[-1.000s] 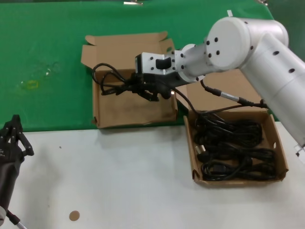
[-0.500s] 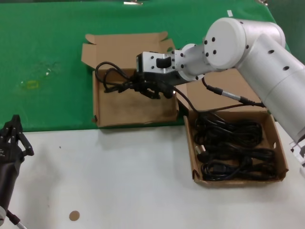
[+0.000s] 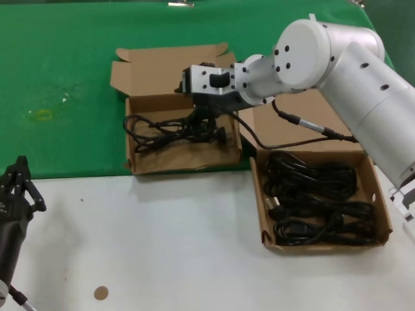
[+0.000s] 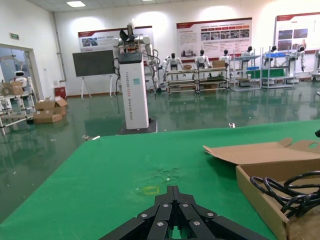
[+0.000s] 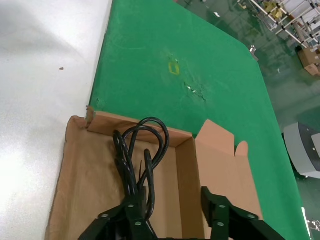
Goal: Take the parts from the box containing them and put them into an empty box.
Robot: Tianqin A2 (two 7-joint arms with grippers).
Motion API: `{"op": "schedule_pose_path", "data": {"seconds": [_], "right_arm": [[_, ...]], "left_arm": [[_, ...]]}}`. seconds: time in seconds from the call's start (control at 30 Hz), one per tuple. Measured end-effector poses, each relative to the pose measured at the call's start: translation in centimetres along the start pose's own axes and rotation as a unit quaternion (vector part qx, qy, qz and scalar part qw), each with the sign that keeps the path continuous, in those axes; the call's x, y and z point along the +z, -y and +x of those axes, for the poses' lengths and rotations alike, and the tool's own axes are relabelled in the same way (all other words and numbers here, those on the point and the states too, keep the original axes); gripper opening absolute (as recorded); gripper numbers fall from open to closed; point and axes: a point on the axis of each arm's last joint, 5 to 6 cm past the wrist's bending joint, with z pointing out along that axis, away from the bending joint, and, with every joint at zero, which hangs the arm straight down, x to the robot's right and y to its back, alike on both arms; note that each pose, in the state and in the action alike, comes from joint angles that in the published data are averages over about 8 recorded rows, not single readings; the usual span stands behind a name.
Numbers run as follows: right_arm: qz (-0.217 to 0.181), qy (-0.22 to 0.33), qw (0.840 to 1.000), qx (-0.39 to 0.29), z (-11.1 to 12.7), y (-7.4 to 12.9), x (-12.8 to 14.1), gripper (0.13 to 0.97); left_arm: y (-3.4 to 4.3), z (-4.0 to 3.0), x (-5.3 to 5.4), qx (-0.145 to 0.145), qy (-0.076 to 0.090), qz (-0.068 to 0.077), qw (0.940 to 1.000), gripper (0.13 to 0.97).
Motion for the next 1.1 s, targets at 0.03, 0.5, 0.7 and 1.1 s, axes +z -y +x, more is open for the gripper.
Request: {"op": "schedule_pose_path", "data": {"seconds": [0.03,0.5,0.7,1.1], "right_arm": [[0.0,-0.001,1.0,0.0,0.0,0.0,0.0,0.326],[0.002,-0.005,1.0,-0.001,0.4,-0.2,-0.8,0.596],[0.012,-0.01,1.0,0.008,-0.2,-0.3,-0.6,0.723],[0.076,-0.053,0.992,0.081,-4.4,-1.4,0.3,0.872]], "left_arm": [[0.0,0.0,0.0,0.0,0.0,0.0,1.0,0.144],[0.0,0.0,0.0,0.0,0.0,0.0,1.0,0.146],[0.0,0.0,0.0,0.0,0.0,0.0,1.0,0.16],[0.0,0.0,0.0,0.0,0.0,0.0,1.0,0.251]]}}
